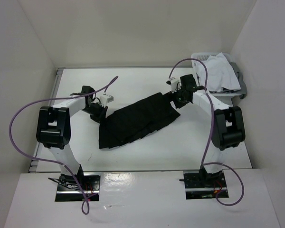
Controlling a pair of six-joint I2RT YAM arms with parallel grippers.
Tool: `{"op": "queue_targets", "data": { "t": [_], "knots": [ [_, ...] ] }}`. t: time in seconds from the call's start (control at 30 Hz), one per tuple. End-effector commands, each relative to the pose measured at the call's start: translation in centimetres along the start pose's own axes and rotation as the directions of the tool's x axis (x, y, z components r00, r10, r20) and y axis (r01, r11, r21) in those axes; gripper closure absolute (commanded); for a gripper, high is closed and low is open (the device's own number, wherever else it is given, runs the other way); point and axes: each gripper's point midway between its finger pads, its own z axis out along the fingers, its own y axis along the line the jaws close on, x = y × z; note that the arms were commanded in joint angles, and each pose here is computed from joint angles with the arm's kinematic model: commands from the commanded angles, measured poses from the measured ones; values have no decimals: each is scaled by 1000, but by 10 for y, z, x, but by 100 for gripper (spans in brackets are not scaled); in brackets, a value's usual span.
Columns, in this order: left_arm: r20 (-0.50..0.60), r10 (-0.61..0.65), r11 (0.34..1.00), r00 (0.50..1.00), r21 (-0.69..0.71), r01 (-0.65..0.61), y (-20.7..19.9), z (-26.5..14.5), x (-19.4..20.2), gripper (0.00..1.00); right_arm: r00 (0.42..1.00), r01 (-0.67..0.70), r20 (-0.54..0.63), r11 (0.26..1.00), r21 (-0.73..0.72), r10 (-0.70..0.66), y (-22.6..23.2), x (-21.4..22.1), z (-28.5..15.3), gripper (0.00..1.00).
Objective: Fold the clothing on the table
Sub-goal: Fold the skirt
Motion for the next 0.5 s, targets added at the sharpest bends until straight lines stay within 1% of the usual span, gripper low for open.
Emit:
{"op": "queue_targets", "data": {
  "t": [0.0,0.07,0.2,0.27,0.43,0.47],
  "knots": [
    [33,-12,999,999,31,11,-10,-7,-1,100,998,-24,53,994,-105,29,-13,-15,14,4],
    [37,-12,999,999,40,11,-12,-7,-2,100,999,-30,37,992,-126,35,-16,-11,21,5],
    [42,-12,999,999,49,10,-13,-5,-1,100,999,-45,20,992,-114,48,-31,-2,27,5],
    [46,-13,998,999,57,10,-14,-5,-2,100,999,-35,21,993,-114,37,-31,-2,27,5],
    [43,-18,998,999,69,15,-15,-3,-1,100,999,-42,-29,993,-111,39,-39,17,35,5],
    [43,-18,998,999,69,15,-15,-3,-1,100,999,-33,-25,992,-120,30,-38,17,35,5]
  ]
}}
